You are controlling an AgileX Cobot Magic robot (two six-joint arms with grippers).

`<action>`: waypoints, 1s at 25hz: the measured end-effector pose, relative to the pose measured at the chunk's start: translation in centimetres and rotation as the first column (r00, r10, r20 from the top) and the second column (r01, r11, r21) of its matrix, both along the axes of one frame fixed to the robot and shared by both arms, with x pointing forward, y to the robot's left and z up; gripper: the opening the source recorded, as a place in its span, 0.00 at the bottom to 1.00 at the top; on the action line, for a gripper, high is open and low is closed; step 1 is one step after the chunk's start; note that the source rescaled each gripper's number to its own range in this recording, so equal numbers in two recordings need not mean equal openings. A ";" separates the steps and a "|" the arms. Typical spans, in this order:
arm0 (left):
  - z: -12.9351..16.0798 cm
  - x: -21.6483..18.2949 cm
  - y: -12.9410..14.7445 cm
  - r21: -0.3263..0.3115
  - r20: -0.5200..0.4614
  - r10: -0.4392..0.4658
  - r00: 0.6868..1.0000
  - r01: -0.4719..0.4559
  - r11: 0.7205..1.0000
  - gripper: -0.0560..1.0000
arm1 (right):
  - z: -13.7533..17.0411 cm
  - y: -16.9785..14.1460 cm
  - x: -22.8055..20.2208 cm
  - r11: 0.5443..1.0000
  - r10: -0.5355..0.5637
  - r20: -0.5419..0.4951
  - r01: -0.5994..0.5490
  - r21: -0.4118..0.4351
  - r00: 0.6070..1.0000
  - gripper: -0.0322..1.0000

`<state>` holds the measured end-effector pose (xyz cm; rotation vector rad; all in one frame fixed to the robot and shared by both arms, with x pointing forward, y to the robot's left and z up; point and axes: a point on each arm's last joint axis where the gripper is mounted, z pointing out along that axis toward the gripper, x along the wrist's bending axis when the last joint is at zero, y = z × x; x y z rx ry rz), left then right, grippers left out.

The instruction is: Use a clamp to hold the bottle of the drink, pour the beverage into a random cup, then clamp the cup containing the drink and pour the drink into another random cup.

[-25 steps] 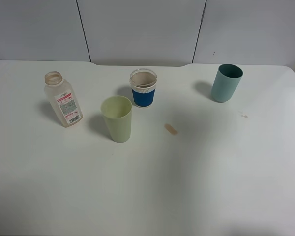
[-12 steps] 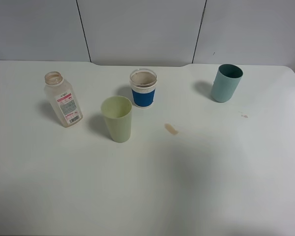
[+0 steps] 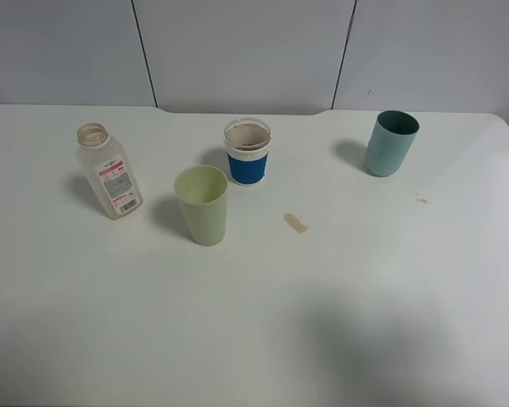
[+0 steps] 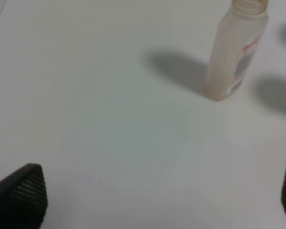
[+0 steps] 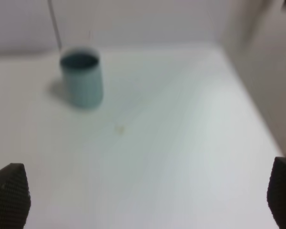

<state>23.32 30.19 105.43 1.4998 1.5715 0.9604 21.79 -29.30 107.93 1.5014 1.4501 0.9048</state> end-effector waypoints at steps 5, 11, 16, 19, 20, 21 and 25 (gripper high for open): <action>0.0 0.0 0.0 0.002 0.000 0.001 1.000 -0.001 1.000 1.00 | -2.3 0.0 0.8 1.000 0.012 -0.116 -0.009 0.023 0.993 1.00; 0.0 0.0 0.0 0.001 0.000 0.001 1.000 -0.001 1.000 1.00 | -2.4 0.0 0.8 1.000 0.012 -0.119 -0.010 0.024 0.993 1.00; 0.0 0.0 0.0 0.001 0.000 0.001 1.000 -0.001 1.000 1.00 | -2.4 0.0 0.8 1.000 0.012 -0.119 -0.009 0.024 0.993 1.00; 0.0 0.0 0.0 0.001 0.000 0.001 1.000 -0.001 1.000 1.00 | -2.4 0.0 0.8 1.000 0.012 -0.119 -0.009 0.024 0.993 1.00; 0.0 0.0 0.0 0.001 0.000 0.001 1.000 -0.001 1.000 1.00 | -2.4 0.0 0.8 1.000 0.012 -0.119 -0.009 0.024 0.993 1.00; 0.0 0.0 0.0 0.001 0.000 0.001 1.000 -0.001 1.000 1.00 | -2.4 0.0 0.8 1.000 0.012 -0.119 -0.009 0.024 0.993 1.00; 0.0 0.0 0.0 0.001 0.000 0.001 1.000 -0.001 1.000 1.00 | -2.4 0.0 0.8 1.000 0.012 -0.118 -0.010 0.025 0.993 1.00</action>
